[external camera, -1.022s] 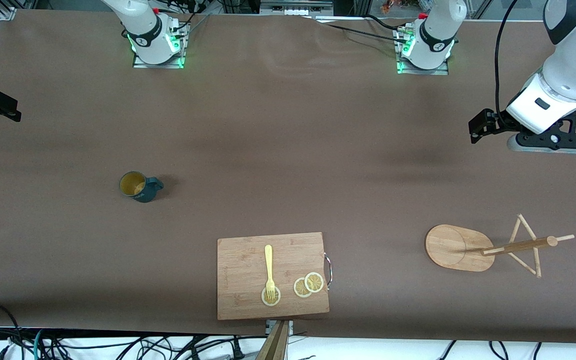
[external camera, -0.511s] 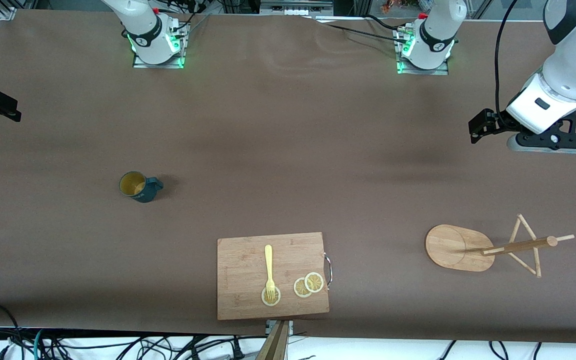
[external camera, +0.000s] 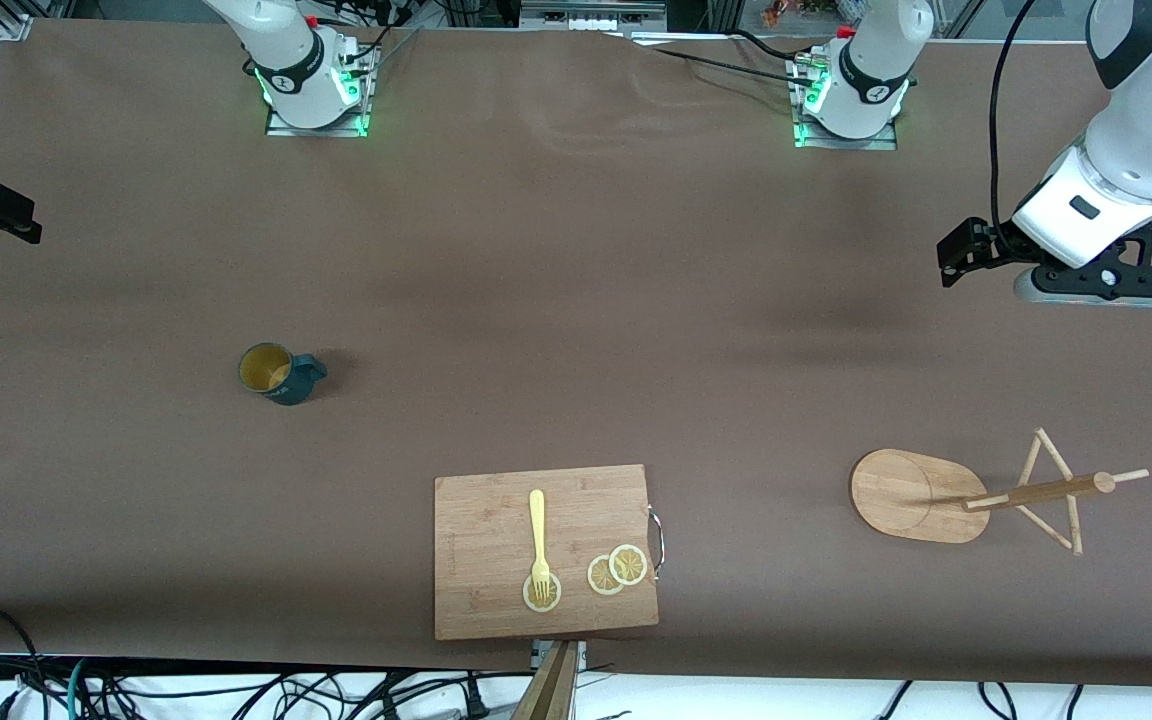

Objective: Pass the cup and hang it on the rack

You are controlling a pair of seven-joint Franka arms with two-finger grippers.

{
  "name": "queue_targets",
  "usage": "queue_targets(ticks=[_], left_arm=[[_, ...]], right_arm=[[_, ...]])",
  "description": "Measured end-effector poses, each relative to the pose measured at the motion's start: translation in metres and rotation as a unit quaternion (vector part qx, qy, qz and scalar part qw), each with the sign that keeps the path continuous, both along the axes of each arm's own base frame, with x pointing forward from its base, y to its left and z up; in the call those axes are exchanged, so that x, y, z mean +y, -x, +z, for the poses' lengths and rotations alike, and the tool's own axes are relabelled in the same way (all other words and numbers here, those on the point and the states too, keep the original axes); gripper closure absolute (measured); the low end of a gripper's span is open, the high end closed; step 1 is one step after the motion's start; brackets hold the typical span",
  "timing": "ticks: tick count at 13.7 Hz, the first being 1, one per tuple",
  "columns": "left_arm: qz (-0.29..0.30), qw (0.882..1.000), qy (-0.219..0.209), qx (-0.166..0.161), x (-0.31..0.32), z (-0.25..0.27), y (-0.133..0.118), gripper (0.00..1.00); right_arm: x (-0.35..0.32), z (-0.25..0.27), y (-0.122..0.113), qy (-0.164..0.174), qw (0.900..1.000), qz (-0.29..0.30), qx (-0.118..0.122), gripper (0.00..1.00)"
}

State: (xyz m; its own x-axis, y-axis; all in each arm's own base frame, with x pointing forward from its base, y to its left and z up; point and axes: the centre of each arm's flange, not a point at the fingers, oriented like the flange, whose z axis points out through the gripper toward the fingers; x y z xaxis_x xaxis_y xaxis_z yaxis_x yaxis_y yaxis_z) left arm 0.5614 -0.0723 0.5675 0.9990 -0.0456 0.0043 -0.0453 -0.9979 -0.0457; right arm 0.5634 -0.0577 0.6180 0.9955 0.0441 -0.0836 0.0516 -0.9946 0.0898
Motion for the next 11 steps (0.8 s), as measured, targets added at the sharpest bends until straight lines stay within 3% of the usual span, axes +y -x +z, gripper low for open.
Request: queue_targets(ticks=[11], left_arm=[[-0.003, 1.0, 0.0, 0.0, -0.0029, 0.0002, 0.0004, 0.0]], right_arm=[[-0.0078, 0.0, 0.0009, -0.005, 1.0, -0.009, -0.001, 0.0]])
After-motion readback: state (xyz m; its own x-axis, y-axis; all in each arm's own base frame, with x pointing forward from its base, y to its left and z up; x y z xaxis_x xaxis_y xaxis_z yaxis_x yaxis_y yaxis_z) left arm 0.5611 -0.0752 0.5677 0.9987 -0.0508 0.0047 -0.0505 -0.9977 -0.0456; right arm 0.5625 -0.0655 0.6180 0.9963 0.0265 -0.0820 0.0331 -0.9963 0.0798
